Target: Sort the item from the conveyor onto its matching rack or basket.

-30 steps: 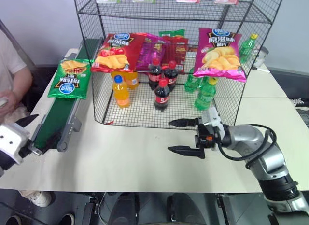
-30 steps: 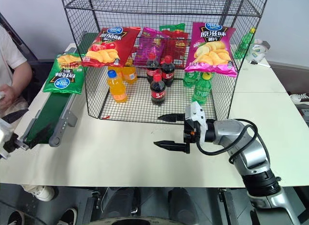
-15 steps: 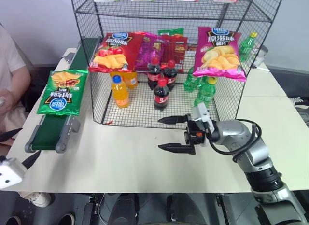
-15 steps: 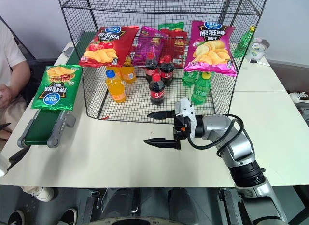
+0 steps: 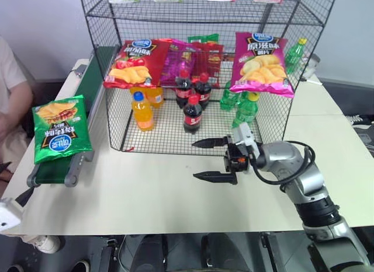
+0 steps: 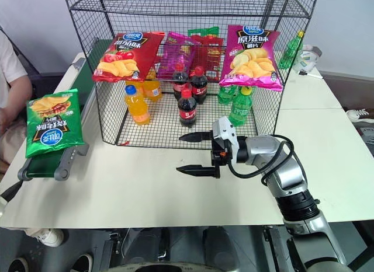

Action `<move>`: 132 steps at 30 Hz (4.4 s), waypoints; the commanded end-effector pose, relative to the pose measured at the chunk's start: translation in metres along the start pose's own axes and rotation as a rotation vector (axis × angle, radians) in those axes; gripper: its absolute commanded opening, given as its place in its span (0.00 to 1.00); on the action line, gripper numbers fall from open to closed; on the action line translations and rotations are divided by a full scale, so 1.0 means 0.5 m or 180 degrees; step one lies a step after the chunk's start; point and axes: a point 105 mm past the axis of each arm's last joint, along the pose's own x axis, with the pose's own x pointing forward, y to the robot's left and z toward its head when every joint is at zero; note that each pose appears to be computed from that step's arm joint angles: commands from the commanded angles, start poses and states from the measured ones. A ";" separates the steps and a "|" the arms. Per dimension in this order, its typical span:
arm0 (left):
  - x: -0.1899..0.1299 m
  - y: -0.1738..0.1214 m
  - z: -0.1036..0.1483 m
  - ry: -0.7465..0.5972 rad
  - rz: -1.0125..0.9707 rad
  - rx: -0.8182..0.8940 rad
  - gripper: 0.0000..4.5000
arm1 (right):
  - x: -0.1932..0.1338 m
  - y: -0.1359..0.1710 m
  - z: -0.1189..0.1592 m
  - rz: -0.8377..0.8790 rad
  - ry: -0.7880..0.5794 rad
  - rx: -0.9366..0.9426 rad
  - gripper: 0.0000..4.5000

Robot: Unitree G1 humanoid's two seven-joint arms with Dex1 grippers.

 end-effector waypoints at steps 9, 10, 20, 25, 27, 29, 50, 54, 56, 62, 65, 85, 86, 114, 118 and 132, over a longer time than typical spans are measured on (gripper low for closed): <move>0.030 -0.008 -0.004 -0.0024 0.0001 0.0024 1.00 | -0.012 0.003 0.015 -0.0079 -0.0009 -0.0191 1.00; 0.034 -0.009 -0.004 -0.0028 -0.0001 0.0024 1.00 | -0.013 0.003 0.015 -0.0092 -0.0002 -0.0198 1.00; 0.057 -0.041 -0.002 -0.0057 -0.0099 -0.0035 1.00 | -0.028 -0.011 0.017 -0.0189 0.0059 -0.0292 1.00; 0.058 -0.031 -0.002 -0.0053 -0.0012 -0.0036 1.00 | -0.030 -0.012 0.014 -0.0203 0.0091 -0.0307 1.00; 0.054 -0.037 -0.003 -0.0049 -0.0049 -0.0030 1.00 | -0.029 -0.013 0.014 -0.0207 0.0092 -0.0327 1.00; 0.052 -0.038 -0.005 -0.0029 -0.0049 -0.0045 1.00 | -0.030 -0.017 0.015 -0.0231 0.0094 -0.0355 1.00; 0.058 0.008 0.003 -0.0099 0.0387 -0.0432 0.00 | -0.046 -0.045 0.021 -0.0366 0.0168 -0.0476 1.00; 0.051 0.070 0.073 -0.0764 0.0542 -0.1188 0.00 | -0.042 -0.045 0.020 -0.0350 0.0162 -0.0493 1.00; 0.038 0.084 0.132 -0.1257 0.0151 -0.1692 0.00 | -0.039 -0.048 0.019 -0.0345 0.0153 -0.0490 1.00; -0.022 0.164 0.199 -0.1813 -0.0310 -0.2786 0.00 | -0.040 -0.053 0.016 -0.0337 0.0153 -0.0493 1.00; -0.054 0.202 0.232 -0.2077 -0.0580 -0.3389 0.00 | -0.041 -0.054 0.013 -0.0325 0.0153 -0.0479 1.00; -0.045 0.143 0.405 -0.3738 -0.2878 -0.5915 0.00 | -0.090 0.033 0.074 0.0329 -0.0951 0.2109 1.00; -0.039 0.143 0.403 -0.3816 -0.2923 -0.5955 0.00 | -0.089 0.033 0.077 0.0332 -0.0987 0.2128 1.00; 0.052 0.106 0.464 -0.4653 -0.3880 -0.6620 0.00 | -0.005 0.039 0.135 0.0865 -0.1567 0.2128 1.00; 0.060 0.108 0.461 -0.4637 -0.3793 -0.6671 0.00 | 0.001 0.056 0.135 0.1025 -0.1447 0.2233 1.00; 0.068 0.103 0.459 -0.4377 -0.3792 -0.6711 0.00 | 0.009 0.048 0.117 0.0925 -0.1276 0.2382 0.13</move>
